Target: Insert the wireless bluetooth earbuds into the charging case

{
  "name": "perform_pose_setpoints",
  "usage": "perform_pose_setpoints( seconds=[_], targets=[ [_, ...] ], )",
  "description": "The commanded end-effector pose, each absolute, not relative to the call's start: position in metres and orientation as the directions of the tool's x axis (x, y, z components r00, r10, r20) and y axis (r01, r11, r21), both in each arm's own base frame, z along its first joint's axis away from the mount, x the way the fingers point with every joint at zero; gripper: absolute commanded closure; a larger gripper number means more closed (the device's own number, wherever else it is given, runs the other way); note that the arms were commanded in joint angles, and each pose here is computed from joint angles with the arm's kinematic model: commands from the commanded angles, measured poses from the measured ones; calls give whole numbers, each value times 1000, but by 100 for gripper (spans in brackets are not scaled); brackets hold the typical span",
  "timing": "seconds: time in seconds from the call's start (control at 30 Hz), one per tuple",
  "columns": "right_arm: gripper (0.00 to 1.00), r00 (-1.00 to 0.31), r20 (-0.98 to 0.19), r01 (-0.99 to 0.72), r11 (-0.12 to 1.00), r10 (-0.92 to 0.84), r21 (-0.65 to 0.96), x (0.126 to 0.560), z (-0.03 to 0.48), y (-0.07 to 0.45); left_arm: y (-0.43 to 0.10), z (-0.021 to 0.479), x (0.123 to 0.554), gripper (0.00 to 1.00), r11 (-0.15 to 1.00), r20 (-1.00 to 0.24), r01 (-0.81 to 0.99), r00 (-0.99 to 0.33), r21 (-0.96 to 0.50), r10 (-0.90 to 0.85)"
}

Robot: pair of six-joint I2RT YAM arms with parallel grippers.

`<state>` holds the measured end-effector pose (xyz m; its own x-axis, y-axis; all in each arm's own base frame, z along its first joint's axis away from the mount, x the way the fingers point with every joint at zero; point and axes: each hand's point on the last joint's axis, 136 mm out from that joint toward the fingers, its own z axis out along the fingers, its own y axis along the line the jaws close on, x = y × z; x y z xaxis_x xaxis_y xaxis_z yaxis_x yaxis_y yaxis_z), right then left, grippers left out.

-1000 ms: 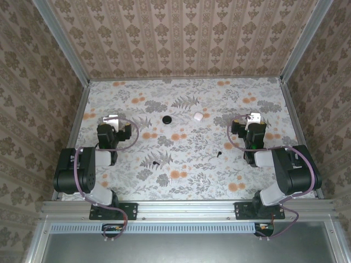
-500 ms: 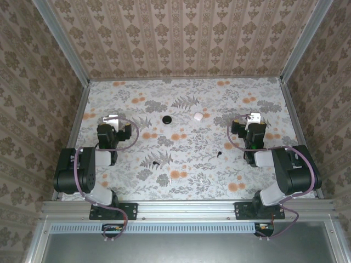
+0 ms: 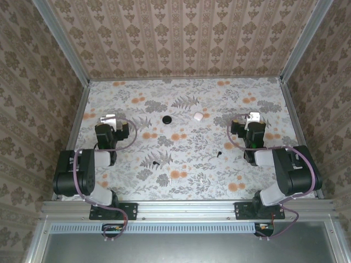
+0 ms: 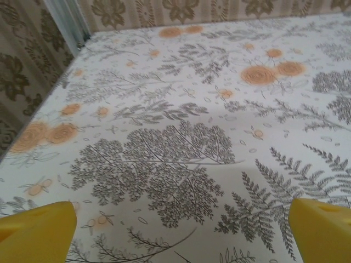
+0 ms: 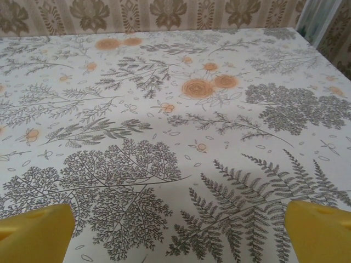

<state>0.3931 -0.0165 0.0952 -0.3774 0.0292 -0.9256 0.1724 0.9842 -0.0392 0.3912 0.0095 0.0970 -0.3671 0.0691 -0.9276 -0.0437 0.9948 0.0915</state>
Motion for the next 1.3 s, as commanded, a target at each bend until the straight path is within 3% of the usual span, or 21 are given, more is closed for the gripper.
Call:
perform_pose_setpoints(
  seconds=[0.0, 0.1, 0.2, 0.37, 0.5, 0.63, 0.9, 1.1, 1.27],
  targets=[
    [0, -438, -899, 112, 993, 20, -32, 402, 122, -6, 23, 120, 388, 0, 990, -928, -116, -372, 83, 35],
    [0, -515, -856, 72, 997, 38, 2, 404, 142, 3, 33, 135, 379, 0, 981, -908, -164, -417, 107, 30],
    [0, -599, -786, 146, 986, 155, 84, 402, 148, 4, 45, 141, 366, 0, 968, -873, -226, -487, 112, -13],
    [2, -766, -532, 354, 928, 360, 118, 382, 129, 10, 56, 139, 343, 0, 949, -778, -293, -620, 113, -99],
    [3, -837, -433, 326, 940, 335, 98, 377, 117, 51, 54, 138, 331, 0, 939, -712, -335, -677, 72, -187],
    [11, -892, -317, 290, 946, 321, 141, 379, 103, 104, 41, 138, 326, 0, 937, -662, -348, -696, -27, -278],
    [13, -939, -246, 211, 967, 241, 141, 399, 82, 169, -37, 132, 320, 0, 952, -617, -140, -734, -274, -285],
    [21, -955, -195, 205, 971, 225, 120, 417, 64, 188, -96, 121, 306, 0, 977, -590, 17, -799, -210, -113],
    [21, -946, -197, 247, 965, 259, 86, 434, 52, 192, -127, 112, 305, 0, 976, -573, 98, -819, -192, -30]
  ],
)
